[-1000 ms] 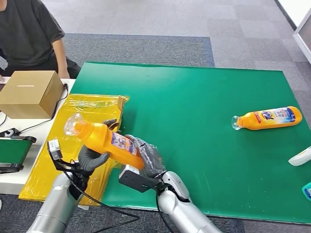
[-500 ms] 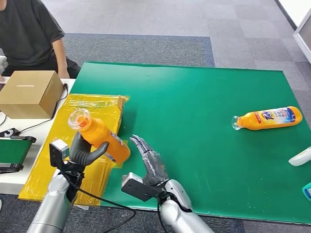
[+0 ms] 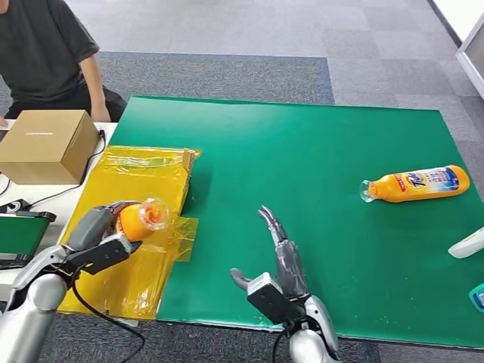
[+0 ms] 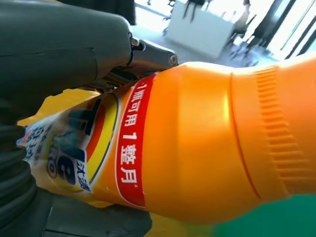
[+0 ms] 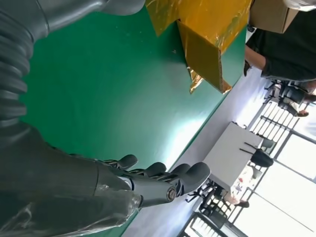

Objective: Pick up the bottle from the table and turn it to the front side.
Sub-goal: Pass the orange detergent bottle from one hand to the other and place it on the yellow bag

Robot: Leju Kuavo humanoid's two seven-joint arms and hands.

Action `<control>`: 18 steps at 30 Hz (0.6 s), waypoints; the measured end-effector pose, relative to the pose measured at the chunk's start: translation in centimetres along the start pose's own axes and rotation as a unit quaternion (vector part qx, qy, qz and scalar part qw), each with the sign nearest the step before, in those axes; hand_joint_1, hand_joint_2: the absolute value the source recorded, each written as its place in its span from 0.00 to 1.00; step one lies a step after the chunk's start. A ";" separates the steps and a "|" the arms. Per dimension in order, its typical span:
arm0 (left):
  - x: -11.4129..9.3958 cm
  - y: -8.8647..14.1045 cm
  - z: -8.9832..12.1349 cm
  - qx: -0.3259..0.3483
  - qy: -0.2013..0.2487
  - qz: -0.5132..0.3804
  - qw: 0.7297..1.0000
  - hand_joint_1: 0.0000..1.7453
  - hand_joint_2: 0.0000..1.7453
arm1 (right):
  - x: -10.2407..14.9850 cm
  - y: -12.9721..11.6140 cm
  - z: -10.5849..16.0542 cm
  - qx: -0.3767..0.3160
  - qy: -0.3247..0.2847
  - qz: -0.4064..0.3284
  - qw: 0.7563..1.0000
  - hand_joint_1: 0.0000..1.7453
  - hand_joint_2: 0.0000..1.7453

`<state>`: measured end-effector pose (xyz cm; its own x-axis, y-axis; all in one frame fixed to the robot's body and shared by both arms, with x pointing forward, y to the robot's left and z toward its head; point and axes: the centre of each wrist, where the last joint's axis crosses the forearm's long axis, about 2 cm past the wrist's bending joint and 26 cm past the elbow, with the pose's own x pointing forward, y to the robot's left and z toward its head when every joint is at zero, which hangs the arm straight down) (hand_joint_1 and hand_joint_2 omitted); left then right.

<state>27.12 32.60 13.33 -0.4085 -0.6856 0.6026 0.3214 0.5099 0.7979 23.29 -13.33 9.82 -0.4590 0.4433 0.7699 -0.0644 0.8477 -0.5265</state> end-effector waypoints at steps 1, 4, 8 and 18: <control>-0.7 0.5 -0.1 -0.025 0.023 -0.027 0.999 1.00 1.00 | -0.1 -0.1 0.0 0.000 0.002 -0.003 1.000 0.00 1.00; -2.8 1.5 -0.9 -0.067 0.079 -0.117 0.988 1.00 1.00 | -0.3 -0.3 -0.1 0.000 0.005 -0.009 1.000 0.00 1.00; -4.6 0.5 -2.0 -0.087 0.095 -0.239 0.962 1.00 1.00 | -0.6 -0.3 -0.2 0.008 0.010 -0.017 1.000 0.00 1.00; -5.9 -2.1 -2.7 -0.131 -0.008 -0.258 0.957 0.82 1.00 | -0.6 -0.2 -0.2 0.028 0.011 -0.038 0.999 0.00 1.00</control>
<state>31.18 34.19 8.02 -0.5837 -0.8014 0.1306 0.2751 -0.0438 0.9604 23.81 -13.71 9.52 -0.4316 0.3846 0.8160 -0.1475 0.8623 -0.4844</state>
